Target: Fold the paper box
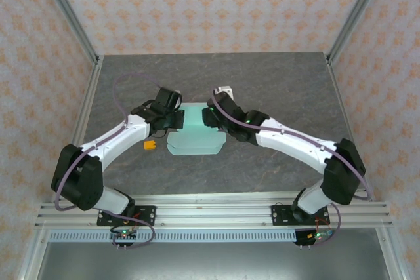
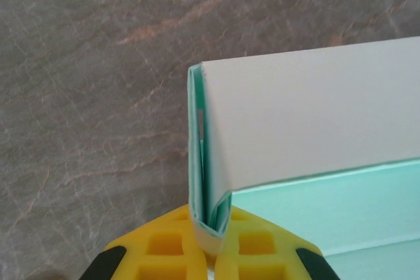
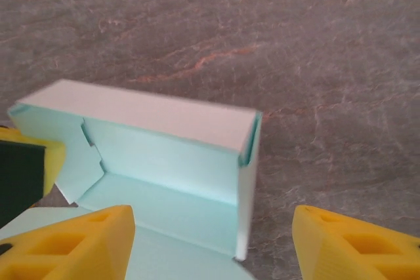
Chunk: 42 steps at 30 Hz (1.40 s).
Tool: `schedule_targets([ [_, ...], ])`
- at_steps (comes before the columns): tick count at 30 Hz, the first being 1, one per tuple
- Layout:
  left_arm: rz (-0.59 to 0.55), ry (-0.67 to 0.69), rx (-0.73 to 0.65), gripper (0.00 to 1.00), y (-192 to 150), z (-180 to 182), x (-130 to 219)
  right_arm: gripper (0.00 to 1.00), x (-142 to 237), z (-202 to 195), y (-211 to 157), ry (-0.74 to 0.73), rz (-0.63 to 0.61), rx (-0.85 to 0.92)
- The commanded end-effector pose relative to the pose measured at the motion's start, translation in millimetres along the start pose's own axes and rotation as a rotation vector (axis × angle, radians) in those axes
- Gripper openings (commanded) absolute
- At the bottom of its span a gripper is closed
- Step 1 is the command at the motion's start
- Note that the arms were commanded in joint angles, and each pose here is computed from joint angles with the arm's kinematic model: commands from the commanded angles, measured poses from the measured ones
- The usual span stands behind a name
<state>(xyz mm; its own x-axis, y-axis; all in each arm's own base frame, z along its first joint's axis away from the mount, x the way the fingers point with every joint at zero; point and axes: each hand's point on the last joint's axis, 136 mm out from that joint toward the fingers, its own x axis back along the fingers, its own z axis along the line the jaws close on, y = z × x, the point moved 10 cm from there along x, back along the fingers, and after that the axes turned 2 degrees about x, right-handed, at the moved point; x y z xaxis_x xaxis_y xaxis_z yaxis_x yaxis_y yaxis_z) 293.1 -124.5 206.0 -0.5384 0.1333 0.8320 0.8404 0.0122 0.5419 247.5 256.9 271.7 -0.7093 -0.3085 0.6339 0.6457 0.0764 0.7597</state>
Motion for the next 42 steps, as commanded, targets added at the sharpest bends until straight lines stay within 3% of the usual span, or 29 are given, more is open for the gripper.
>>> schedule_targets([
  [1, 0.145, -0.012, -0.077, 0.00, -2, 3, 2, 0.65, 21, -19, 17, -0.037, -0.040, 0.038],
  [7, 0.311, -0.103, -0.119, 0.00, -8, -6, -3, 0.65, 26, -43, 21, -0.120, -0.050, 0.051],
  [22, 0.621, 0.073, -0.259, 0.00, -6, -1, -27, 0.65, 26, -67, -14, -0.205, -0.021, 0.090],
  [29, 0.686, 0.075, -0.293, 0.03, 5, -13, -48, 0.65, 20, -70, -21, -0.218, -0.007, 0.094],
  [42, 0.674, 0.004, -0.287, 0.28, 34, -36, -81, 0.65, 15, -72, -26, -0.239, 0.015, 0.105],
])
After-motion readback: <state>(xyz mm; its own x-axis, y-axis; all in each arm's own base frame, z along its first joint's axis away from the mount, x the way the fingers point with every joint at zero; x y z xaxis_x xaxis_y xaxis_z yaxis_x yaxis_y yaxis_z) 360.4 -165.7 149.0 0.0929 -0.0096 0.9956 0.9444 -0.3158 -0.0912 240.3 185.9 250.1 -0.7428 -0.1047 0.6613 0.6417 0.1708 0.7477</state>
